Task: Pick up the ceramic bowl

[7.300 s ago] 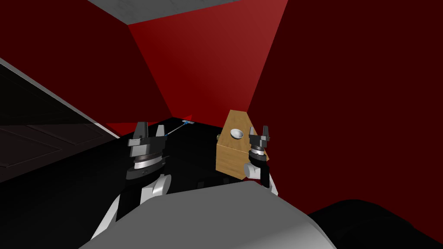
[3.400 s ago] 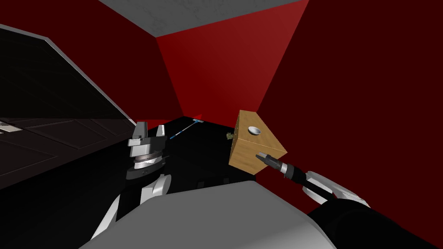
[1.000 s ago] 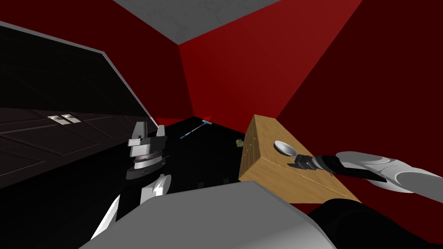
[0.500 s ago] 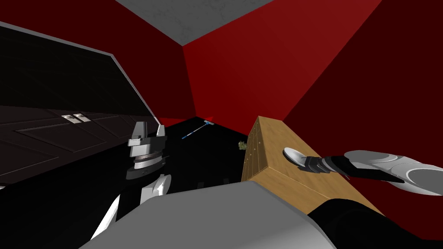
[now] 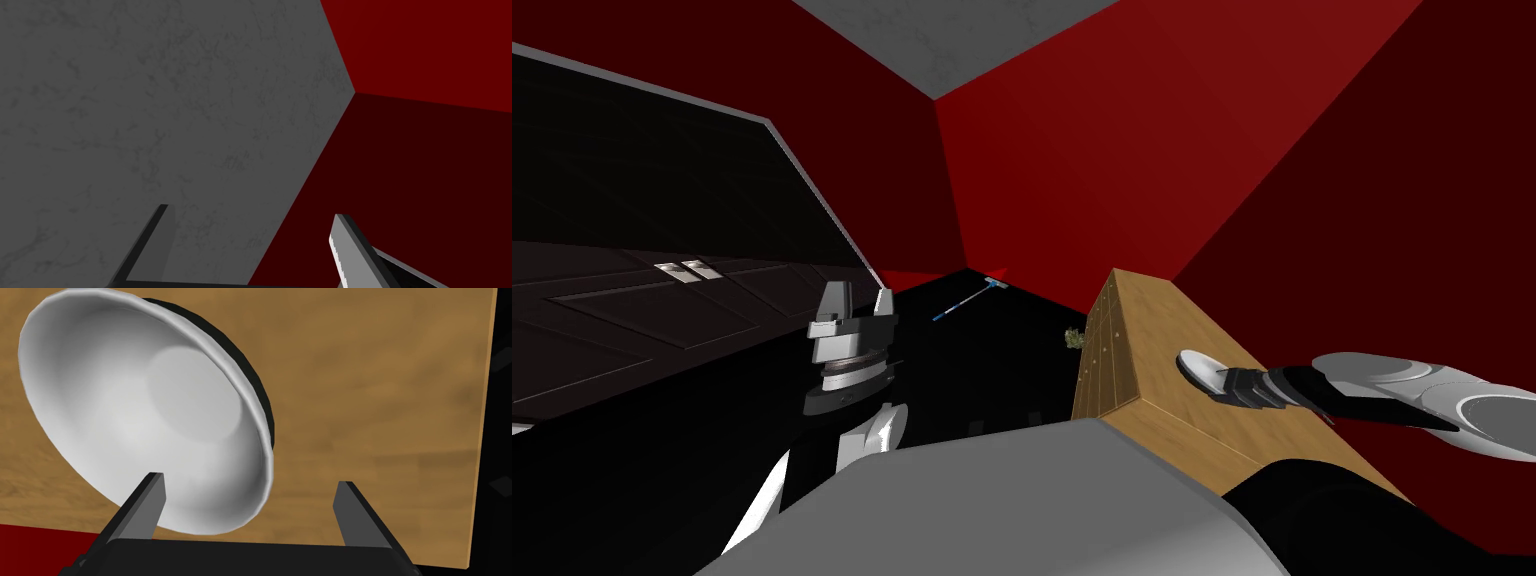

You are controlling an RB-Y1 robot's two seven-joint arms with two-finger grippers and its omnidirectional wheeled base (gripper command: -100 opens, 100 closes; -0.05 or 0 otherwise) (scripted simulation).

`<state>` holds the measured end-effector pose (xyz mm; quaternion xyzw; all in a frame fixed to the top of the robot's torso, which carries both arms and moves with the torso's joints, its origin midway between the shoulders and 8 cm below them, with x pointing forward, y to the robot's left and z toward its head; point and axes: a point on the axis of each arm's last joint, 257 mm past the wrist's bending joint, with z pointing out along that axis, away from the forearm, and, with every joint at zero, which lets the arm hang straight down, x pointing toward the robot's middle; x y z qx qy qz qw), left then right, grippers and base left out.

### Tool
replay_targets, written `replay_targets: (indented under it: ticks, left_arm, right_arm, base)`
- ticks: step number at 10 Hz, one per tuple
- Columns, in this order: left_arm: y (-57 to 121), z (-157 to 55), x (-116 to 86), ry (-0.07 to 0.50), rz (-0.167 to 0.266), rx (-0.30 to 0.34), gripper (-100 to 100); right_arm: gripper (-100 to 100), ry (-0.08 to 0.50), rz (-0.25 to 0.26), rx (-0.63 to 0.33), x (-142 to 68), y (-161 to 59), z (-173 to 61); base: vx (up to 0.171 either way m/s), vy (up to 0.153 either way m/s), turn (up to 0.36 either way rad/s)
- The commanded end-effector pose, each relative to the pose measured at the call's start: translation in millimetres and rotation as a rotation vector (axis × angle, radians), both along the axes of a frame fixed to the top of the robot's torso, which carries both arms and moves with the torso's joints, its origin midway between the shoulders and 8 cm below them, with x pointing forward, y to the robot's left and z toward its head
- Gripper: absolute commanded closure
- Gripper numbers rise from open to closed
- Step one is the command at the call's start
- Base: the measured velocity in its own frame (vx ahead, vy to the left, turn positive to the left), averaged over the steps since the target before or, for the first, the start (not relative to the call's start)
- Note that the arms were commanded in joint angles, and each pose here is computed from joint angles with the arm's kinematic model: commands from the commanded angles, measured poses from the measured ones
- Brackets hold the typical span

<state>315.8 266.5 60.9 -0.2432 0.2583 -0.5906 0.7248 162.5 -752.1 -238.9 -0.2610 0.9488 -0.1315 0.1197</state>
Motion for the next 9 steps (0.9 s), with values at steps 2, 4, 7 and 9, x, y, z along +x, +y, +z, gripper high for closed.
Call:
replay_targets:
  ticks: [2, 4, 7, 9]
  left_arm:
    - [0.0, 0.0, 0.0, 0.0, 0.0, 0.0, 0]
    - [-0.1, 0.1, 0.0, 0.0, 0.0, 0.0, 0]
    - [0.0, 0.1, 0.1, 0.0, 0.0, 0.0, 0]
    - [0.0, 0.0, 0.0, 0.0, 0.0, 0.0, 0]
  right_arm:
    - [0, 0.001, -0.001, 0.0, -0.8, 0.0, -0.5]
    - [-100, 0.001, -0.056, 0.001, -14.1, -7.0, -5.3]
    - [-100, 0.001, -0.138, 0.002, -35.0, -16.7, -12.4]
    - [-100, 0.001, -0.192, 0.002, -49.2, -22.7, -17.2]
  base:
    - [0.009, -0.001, 0.003]
    - [-0.103, -0.013, 0.299]
    - [-0.115, -0.025, 0.239]
    - [-0.108, -0.007, 0.217]
